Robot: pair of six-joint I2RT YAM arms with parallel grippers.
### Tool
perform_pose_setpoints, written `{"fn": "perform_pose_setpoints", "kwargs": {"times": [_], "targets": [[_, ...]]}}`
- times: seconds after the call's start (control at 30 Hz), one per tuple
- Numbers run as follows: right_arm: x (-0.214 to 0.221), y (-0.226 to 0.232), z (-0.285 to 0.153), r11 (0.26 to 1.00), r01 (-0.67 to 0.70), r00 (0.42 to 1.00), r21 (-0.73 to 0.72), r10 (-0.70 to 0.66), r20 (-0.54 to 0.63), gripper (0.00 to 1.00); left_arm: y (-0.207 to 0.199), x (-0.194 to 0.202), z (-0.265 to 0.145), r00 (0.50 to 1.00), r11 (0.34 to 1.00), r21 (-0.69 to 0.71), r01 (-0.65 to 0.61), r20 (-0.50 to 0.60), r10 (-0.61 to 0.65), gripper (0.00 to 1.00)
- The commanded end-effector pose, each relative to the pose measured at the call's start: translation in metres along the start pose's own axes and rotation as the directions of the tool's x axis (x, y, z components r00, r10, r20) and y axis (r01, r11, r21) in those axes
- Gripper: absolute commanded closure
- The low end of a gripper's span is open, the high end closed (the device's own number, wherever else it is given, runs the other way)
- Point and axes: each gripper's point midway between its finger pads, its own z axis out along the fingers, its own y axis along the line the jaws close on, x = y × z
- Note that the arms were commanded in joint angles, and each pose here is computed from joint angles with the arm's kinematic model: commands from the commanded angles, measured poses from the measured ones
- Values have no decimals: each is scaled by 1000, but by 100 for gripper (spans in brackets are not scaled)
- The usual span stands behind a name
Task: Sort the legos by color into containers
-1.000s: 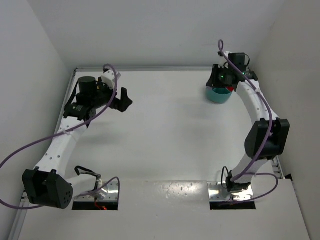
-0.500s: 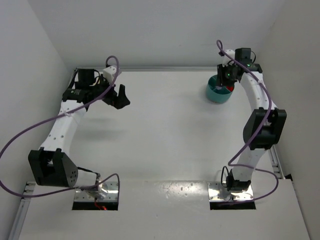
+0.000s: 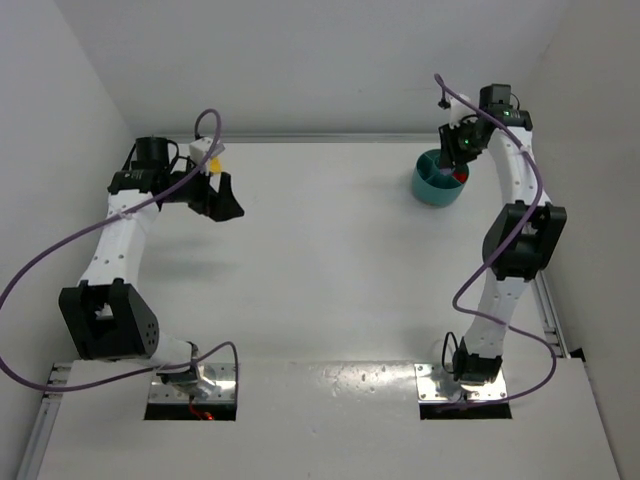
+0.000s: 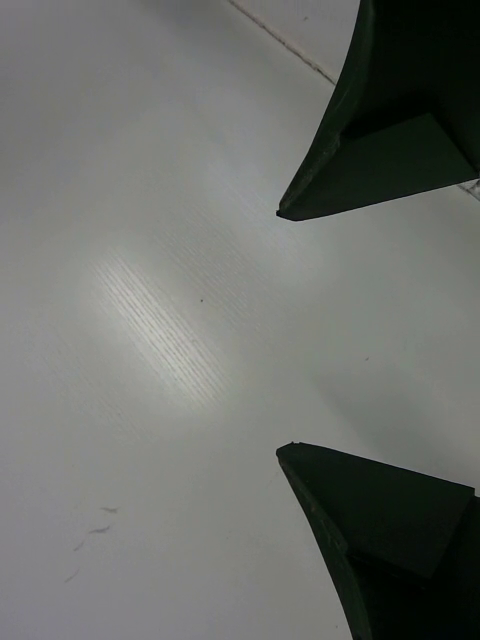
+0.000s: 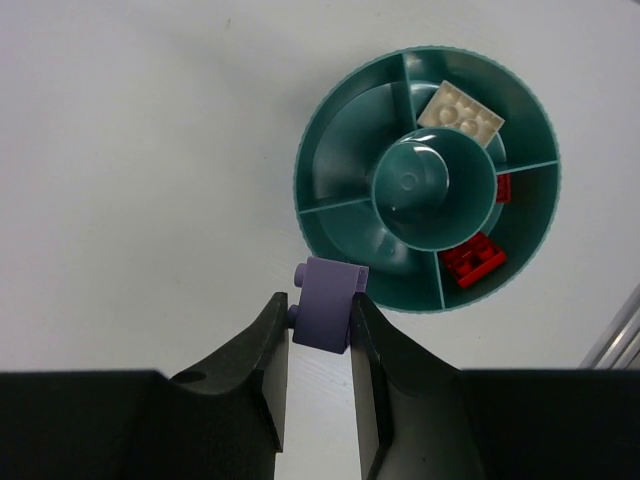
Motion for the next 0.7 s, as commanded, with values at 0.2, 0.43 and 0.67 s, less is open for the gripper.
{"fn": "perform_pose_setpoints", "kwargs": {"times": [0.2,0.43,0.67], "targets": [[0,7,4,993,87,996,-73,-89,-13,92,8,-21,-7,995,993,111,36,91,-47,0],[2,-2,15,994,91,995,-57,-93,-40,92,9,-15,-15,993,993,109,45,106,-56,0],[5,-15,20,996,94,993,-9,-94,-70,92,10,-19,-16,991,992,119,46,117,-60,0]]}}
